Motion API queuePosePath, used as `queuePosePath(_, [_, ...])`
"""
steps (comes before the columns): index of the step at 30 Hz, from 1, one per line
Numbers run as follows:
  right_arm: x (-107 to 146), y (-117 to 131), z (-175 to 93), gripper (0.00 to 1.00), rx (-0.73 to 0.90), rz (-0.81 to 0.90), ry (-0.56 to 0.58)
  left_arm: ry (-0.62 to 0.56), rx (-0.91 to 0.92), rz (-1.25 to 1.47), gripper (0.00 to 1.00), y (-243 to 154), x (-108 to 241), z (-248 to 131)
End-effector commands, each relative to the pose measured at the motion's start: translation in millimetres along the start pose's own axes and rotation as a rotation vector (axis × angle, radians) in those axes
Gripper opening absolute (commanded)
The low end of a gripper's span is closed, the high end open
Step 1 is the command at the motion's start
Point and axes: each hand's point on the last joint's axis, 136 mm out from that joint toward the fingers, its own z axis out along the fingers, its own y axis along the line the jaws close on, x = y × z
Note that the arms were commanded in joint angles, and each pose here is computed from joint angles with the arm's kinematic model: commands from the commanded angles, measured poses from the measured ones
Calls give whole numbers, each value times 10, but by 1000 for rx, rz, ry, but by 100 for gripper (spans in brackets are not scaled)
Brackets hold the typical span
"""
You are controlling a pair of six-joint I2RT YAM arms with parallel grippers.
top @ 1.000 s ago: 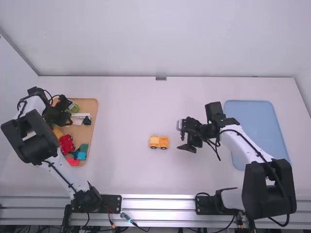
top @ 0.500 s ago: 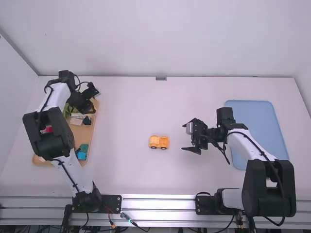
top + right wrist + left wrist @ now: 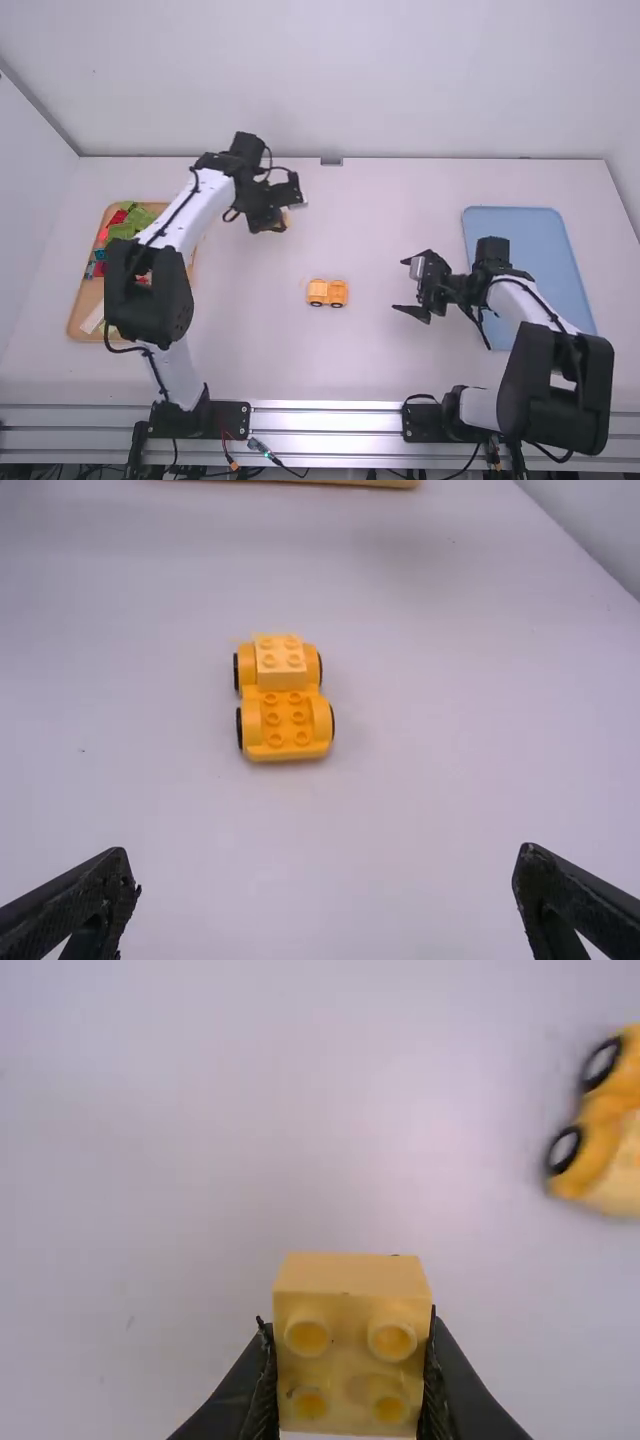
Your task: Assemble lego blocks to make yellow taxi
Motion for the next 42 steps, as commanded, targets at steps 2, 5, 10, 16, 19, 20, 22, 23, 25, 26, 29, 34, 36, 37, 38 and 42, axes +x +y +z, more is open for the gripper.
queuePosePath(2, [39,-27,-81,99,33,11,-13,-41,57,101,2,-378,-378,118])
queuePosePath(5, [114,-21,-133,99,44,26,15,-56,71,140,2,-553,-579,200])
queuePosePath(10, [216,17,-261,99,65,71,37,-44,57,153,2,-722,-815,397])
queuePosePath(16, [313,-9,-524,99,152,160,21,-30,106,229,2,-1018,-1001,738])
queuePosePath(19, [365,-48,-639,99,200,200,18,-31,126,221,2,-1129,-1068,857])
queuePosePath(20, [371,-52,-649,99,204,205,18,-30,129,222,2,-1147,-1075,867])
queuePosePath(22, [395,-77,-705,99,230,228,14,-33,138,232,2,-1238,-1134,909])
queuePosePath(23, [396,-85,-720,99,238,233,10,-34,140,236,2,-1281,-1164,923])
queuePosePath(25, [406,-102,-758,99,255,240,5,-36,152,243,2,-1391,-1226,964])
queuePosePath(26, [413,-104,-767,99,259,242,7,-34,157,251,2,-1431,-1239,987])
queuePosePath(29, [440,-116,-811,99,277,252,10,-25,175,248,2,-1570,-1286,1145])
queuePosePath(34, [472,-132,-875,99,304,278,9,42,165,261,2,-1716,-1256,1410])
queuePosePath(36, [481,-134,-890,99,310,287,9,61,159,273,2,-1758,-1294,1464])
queuePosePath(37, [482,-133,-889,99,309,287,10,61,165,279,2,-1778,-1309,1475])
queuePosePath(38, [480,-134,-889,99,309,286,9,61,168,285,2,-1801,-1333,1492])
queuePosePath(42, [456,-126,-853,99,295,278,5,88,172,282,1,-1790,-1328,1612])
